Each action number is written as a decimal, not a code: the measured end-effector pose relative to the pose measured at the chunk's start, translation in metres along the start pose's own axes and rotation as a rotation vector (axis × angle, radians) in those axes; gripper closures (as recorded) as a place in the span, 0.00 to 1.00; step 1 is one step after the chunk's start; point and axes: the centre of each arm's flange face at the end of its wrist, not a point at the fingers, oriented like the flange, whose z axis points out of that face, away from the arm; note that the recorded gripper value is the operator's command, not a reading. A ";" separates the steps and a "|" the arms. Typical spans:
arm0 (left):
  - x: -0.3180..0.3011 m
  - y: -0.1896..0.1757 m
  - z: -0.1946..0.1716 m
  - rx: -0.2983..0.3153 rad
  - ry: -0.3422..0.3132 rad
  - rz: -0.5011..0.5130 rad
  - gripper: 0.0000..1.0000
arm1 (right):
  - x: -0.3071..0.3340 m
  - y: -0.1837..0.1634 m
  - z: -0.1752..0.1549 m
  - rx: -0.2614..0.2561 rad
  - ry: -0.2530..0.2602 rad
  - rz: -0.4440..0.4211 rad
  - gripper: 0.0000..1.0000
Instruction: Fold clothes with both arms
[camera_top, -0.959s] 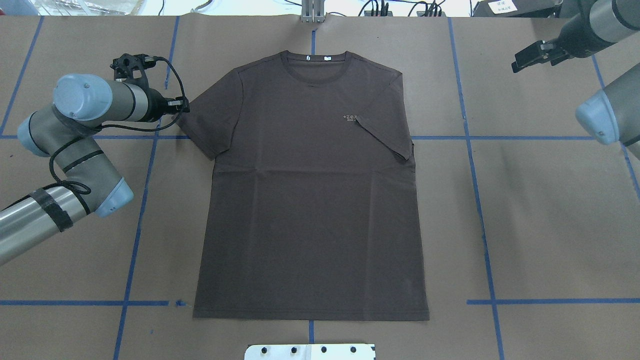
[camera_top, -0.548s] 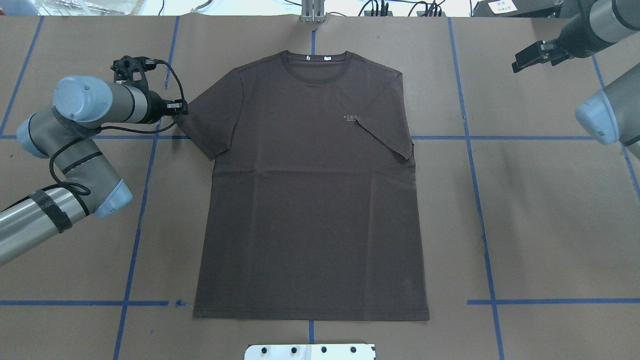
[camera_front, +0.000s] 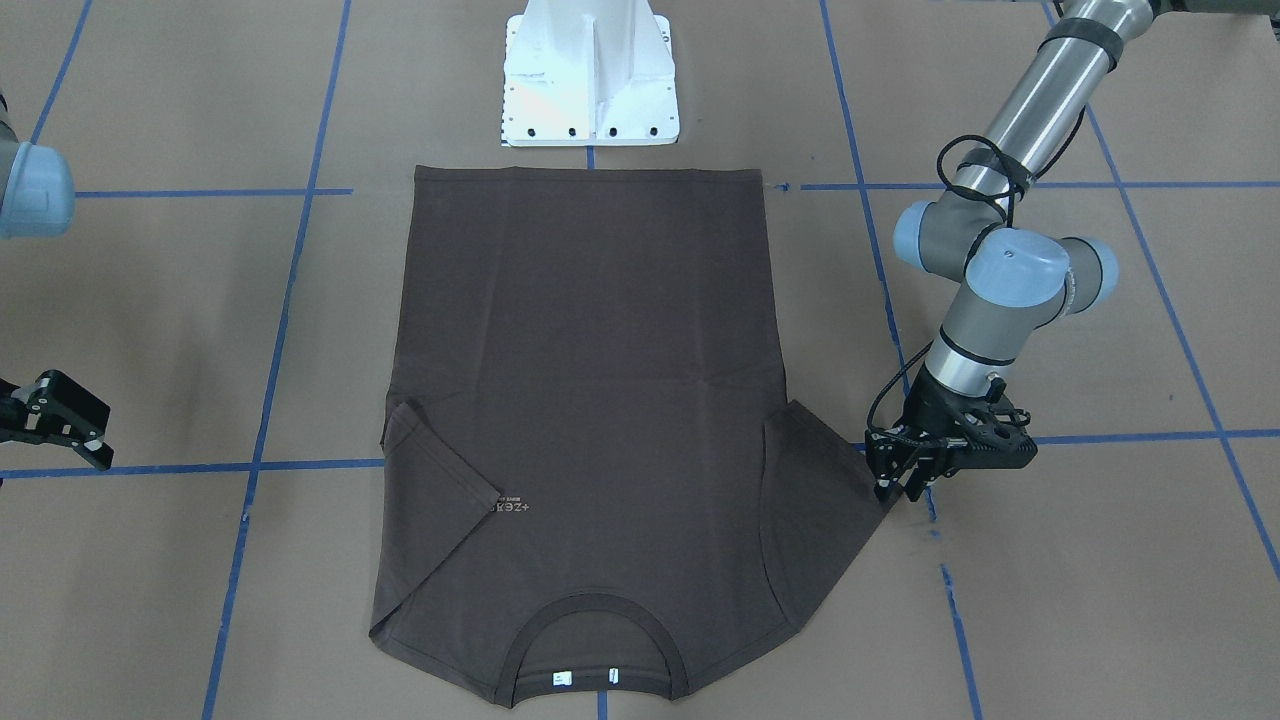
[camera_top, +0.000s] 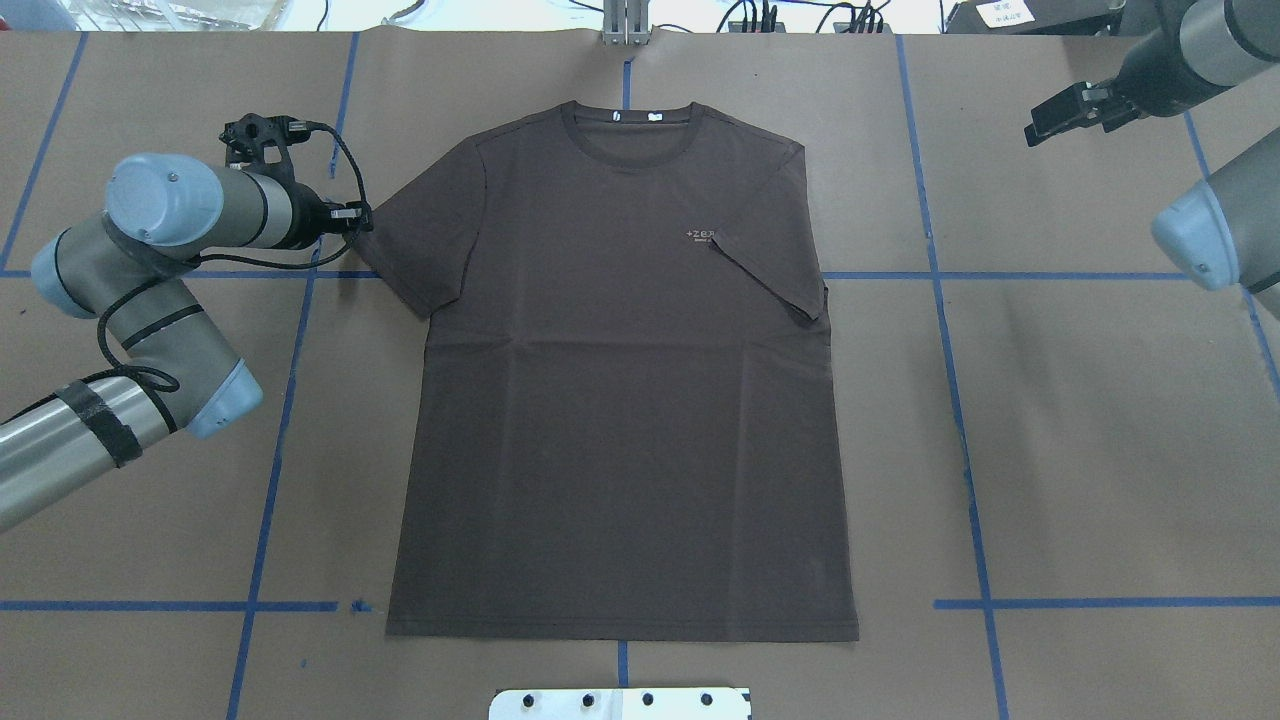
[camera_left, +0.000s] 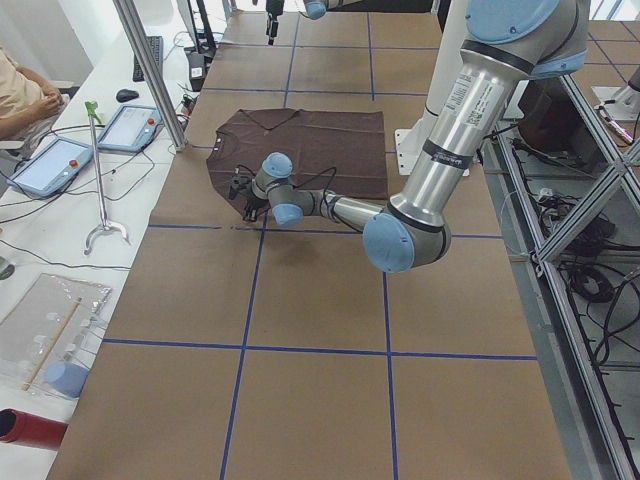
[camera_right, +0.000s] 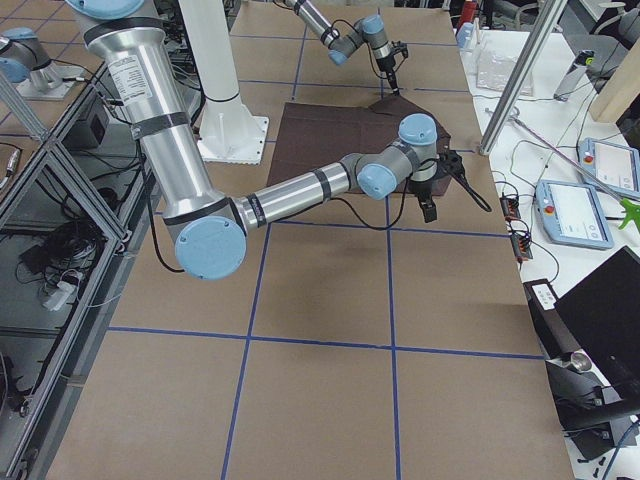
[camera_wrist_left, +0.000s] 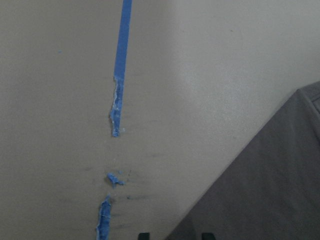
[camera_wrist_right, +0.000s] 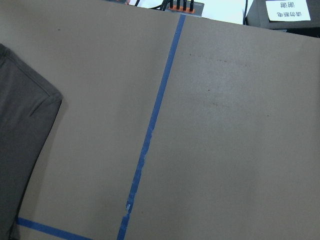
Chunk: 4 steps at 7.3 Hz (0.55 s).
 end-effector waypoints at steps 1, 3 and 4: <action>0.000 0.000 0.000 -0.001 -0.001 0.000 0.54 | 0.001 0.001 0.000 -0.001 0.000 0.001 0.00; 0.000 0.002 0.001 -0.003 -0.002 -0.001 0.65 | 0.001 0.001 0.001 -0.002 0.001 0.002 0.00; 0.001 0.001 0.001 0.003 -0.004 -0.001 0.89 | 0.001 0.002 0.001 -0.002 0.001 0.002 0.00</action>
